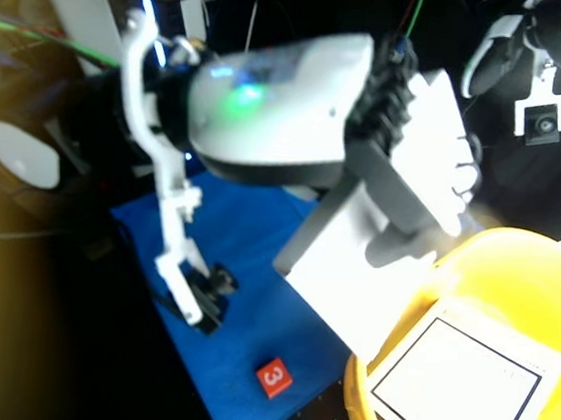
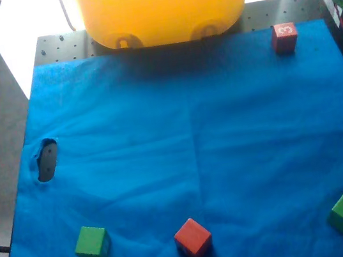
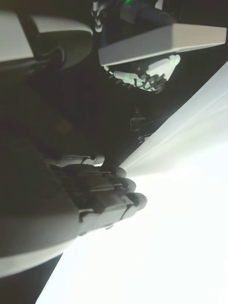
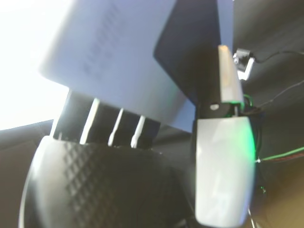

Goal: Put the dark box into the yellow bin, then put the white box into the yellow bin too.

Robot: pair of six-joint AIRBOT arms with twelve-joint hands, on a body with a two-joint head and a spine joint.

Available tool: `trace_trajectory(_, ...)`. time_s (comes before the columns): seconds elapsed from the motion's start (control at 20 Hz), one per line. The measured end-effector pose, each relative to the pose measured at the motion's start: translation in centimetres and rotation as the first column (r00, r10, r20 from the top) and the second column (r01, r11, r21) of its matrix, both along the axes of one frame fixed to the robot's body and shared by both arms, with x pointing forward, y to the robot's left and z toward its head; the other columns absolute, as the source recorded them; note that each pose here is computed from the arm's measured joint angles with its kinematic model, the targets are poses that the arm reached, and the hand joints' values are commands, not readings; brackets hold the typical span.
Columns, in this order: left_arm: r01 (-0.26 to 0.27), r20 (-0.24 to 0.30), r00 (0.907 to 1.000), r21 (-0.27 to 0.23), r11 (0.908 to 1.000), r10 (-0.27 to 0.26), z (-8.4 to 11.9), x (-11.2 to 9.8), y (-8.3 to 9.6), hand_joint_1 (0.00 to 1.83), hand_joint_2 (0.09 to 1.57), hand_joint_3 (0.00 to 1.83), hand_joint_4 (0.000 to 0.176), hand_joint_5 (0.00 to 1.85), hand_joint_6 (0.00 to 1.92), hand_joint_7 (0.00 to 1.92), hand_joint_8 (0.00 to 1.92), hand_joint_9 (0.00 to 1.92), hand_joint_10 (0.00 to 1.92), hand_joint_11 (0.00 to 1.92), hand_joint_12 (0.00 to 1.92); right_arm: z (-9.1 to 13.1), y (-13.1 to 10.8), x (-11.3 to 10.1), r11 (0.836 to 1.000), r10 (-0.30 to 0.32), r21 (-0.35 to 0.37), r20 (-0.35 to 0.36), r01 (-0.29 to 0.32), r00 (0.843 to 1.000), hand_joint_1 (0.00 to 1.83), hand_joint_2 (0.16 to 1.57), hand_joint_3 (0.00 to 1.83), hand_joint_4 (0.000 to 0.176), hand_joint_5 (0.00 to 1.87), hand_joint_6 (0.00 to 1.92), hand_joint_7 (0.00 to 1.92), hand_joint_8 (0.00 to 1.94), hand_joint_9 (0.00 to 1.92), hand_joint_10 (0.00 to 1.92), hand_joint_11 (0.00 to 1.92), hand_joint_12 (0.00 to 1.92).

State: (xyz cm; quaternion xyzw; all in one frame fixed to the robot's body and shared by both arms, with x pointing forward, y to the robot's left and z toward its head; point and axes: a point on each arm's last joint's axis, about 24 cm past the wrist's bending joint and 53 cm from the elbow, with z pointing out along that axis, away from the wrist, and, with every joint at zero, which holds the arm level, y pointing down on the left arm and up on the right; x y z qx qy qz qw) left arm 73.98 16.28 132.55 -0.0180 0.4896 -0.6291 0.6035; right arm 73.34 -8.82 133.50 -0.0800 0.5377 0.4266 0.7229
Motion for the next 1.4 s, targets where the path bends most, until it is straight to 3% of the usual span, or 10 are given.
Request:
trace_trajectory(0.2, 0.040, 0.035, 0.9986, -0.023, 0.9989, -0.040, 0.8, -1.2, -0.7, 0.98, 0.91, 0.00, 0.096, 0.02, 0.00, 0.09, 0.01, 0.07, 0.01, 0.05, 0.03, 1.5, -0.1, 0.2, 0.999, -0.027, -0.027, 0.054, 0.028, 0.998, 1.28, 1.05, 0.00, 0.000, 1.14, 0.53, 1.15, 0.92, 1.10, 1.17, 1.02, 1.57)
trace_trajectory(0.35, 0.060, 0.054, 0.9968, -0.036, 0.9975, -0.058, 1.2, -1.9, -1.0, 0.99, 0.93, 0.01, 0.108, 0.06, 0.01, 0.12, 0.01, 0.05, 0.00, 0.00, 0.00, 1.7, 0.1, 1.2, 0.995, -0.058, -0.077, 0.063, 0.062, 0.996, 1.27, 1.05, 0.00, 0.000, 1.13, 0.58, 1.16, 0.86, 1.14, 0.85, 0.95, 1.40)
trace_trajectory(0.45, 0.069, 0.063, 0.9958, -0.038, 0.9969, -0.067, 1.3, -2.2, -1.1, 1.02, 0.95, 0.01, 0.102, 0.05, 0.01, 0.09, 0.00, 0.01, 0.00, 0.00, 0.00, 1.0, 0.1, 2.0, 0.993, -0.071, -0.092, 0.040, 0.074, 0.997, 1.26, 1.07, 0.00, 0.000, 1.08, 0.64, 1.09, 1.00, 1.04, 1.14, 0.92, 1.59)
trace_trajectory(0.6, 0.078, 0.065, 0.9951, -0.046, 0.9959, -0.075, 1.4, -2.4, -1.3, 0.95, 0.95, 0.01, 0.100, 0.05, 0.01, 0.10, 0.01, 0.04, 0.01, 0.00, 0.00, 0.2, 0.3, 3.1, 0.992, -0.084, -0.099, 0.006, 0.084, 0.996, 1.24, 1.09, 0.00, 0.000, 1.03, 0.79, 1.07, 0.94, 1.06, 0.71, 0.88, 1.23)
trace_trajectory(0.65, 0.083, 0.073, 0.9941, -0.049, 0.9953, -0.079, 1.6, -2.6, -1.3, 0.95, 0.93, 0.00, 0.123, 0.07, 0.02, 0.11, 0.01, 0.03, 0.01, 0.00, 0.00, 0.1, 0.5, 3.4, 0.991, -0.086, -0.098, 0.002, 0.086, 0.996, 1.24, 1.08, 0.00, 0.000, 1.04, 0.78, 1.09, 0.91, 1.10, 0.60, 0.90, 1.16)
trace_trajectory(0.7, 0.084, 0.076, 0.9939, -0.053, 0.9950, -0.080, 1.7, -2.7, -1.3, 0.99, 0.93, 0.00, 0.098, 0.08, 0.02, 0.11, 0.01, 0.02, 0.01, 0.00, 0.00, -0.1, 0.6, 3.6, 0.991, -0.089, -0.101, -0.003, 0.089, 0.996, 1.24, 1.09, 0.00, 0.000, 1.00, 0.86, 1.09, 0.89, 1.07, 0.42, 0.80, 1.06)
trace_trajectory(0.8, 0.089, 0.084, 0.9929, -0.058, 0.9943, -0.084, 1.8, -2.8, -1.2, 0.99, 0.93, 0.00, 0.103, 0.05, 0.00, 0.09, 0.00, 0.00, 0.00, 0.00, 0.00, -0.9, 0.7, 4.4, 0.988, -0.100, -0.120, -0.027, 0.097, 0.995, 1.09, 0.95, 0.00, 0.000, 0.62, 0.08, 0.72, 0.08, 0.76, 0.05, 0.54, 0.68)
trace_trajectory(0.95, 0.091, 0.086, 0.9926, -0.060, 0.9941, -0.086, 1.9, -2.9, -1.3, 0.95, 0.93, 0.00, 0.124, 0.02, 0.00, 0.06, 0.00, 0.00, 0.00, 0.00, 0.00, -1.5, 0.7, 4.8, 0.985, -0.108, -0.137, -0.049, 0.100, 0.993, 0.92, 0.87, 0.00, 0.166, 0.19, 0.00, 0.23, 0.00, 0.20, 0.00, 0.12, 0.17)
trace_trajectory(1.1, 0.108, 0.089, 0.9908, -0.067, 0.9919, -0.102, 1.9, -3.2, -1.8, 0.97, 0.92, 0.00, 0.096, 0.00, 0.00, 0.06, 0.00, 0.00, 0.00, 0.00, 0.00, -1.5, 0.8, 4.7, 0.986, -0.106, -0.136, -0.045, 0.099, 0.993, 0.86, 0.83, 0.00, 0.176, 0.06, 0.00, 0.05, 0.00, 0.03, 0.00, 0.00, 0.04)
trace_trajectory(1.4, 0.101, 0.073, 0.9927, -0.069, 0.9925, -0.096, 1.3, -3.0, -1.7, 1.00, 0.89, 0.00, 0.142, 0.03, 0.01, 0.04, 0.00, 0.00, 0.00, 0.00, 0.00, -1.5, 0.8, 4.7, 0.986, -0.106, -0.132, -0.051, 0.098, 0.993, 0.82, 0.81, 0.00, 0.176, 0.00, 0.00, 0.00, 0.00, 0.00, 0.00, 0.00, 0.00)
